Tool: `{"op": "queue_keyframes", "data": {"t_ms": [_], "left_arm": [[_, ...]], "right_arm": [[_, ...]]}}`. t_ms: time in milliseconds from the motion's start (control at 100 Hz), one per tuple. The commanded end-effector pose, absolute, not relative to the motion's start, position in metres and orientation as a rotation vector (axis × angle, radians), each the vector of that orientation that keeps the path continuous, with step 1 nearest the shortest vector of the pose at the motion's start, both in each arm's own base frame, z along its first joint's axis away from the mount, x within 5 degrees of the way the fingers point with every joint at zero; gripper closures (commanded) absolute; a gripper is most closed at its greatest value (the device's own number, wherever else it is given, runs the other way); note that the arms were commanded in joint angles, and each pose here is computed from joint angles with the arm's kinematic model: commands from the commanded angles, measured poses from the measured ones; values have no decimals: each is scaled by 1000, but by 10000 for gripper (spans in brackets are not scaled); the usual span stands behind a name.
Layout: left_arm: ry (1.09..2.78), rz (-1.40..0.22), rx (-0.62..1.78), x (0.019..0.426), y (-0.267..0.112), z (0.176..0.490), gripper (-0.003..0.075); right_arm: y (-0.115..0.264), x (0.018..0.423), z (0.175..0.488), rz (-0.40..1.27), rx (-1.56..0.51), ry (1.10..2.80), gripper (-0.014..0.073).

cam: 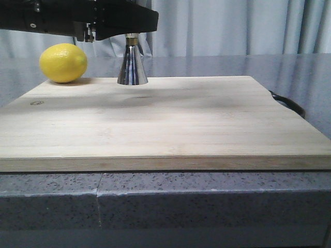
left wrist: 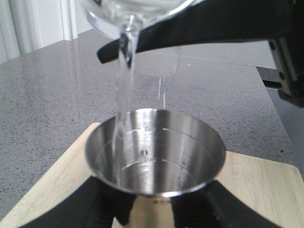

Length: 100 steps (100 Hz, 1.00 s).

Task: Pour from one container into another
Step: 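Tilt the beaker with the right gripper, pouring liquid into the jigger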

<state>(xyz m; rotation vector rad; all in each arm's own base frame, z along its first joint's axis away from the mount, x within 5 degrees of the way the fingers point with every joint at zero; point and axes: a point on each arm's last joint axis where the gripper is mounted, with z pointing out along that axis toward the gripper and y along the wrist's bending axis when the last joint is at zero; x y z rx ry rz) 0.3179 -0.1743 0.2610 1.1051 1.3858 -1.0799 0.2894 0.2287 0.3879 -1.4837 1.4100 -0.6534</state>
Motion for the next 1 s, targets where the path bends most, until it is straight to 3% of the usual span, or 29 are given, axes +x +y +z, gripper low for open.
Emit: {"op": "queue_keyframes", "data": {"t_ms": [0,990], "left_arm": [[1234,-1150,1041,312,-176,293,491],[1234,-1150,1041,312,-176,293,491]], "right_arm": [[224,282,420,-682,-1419,1284,272],[224,282,421,-723,-1450,1248,272]]}}
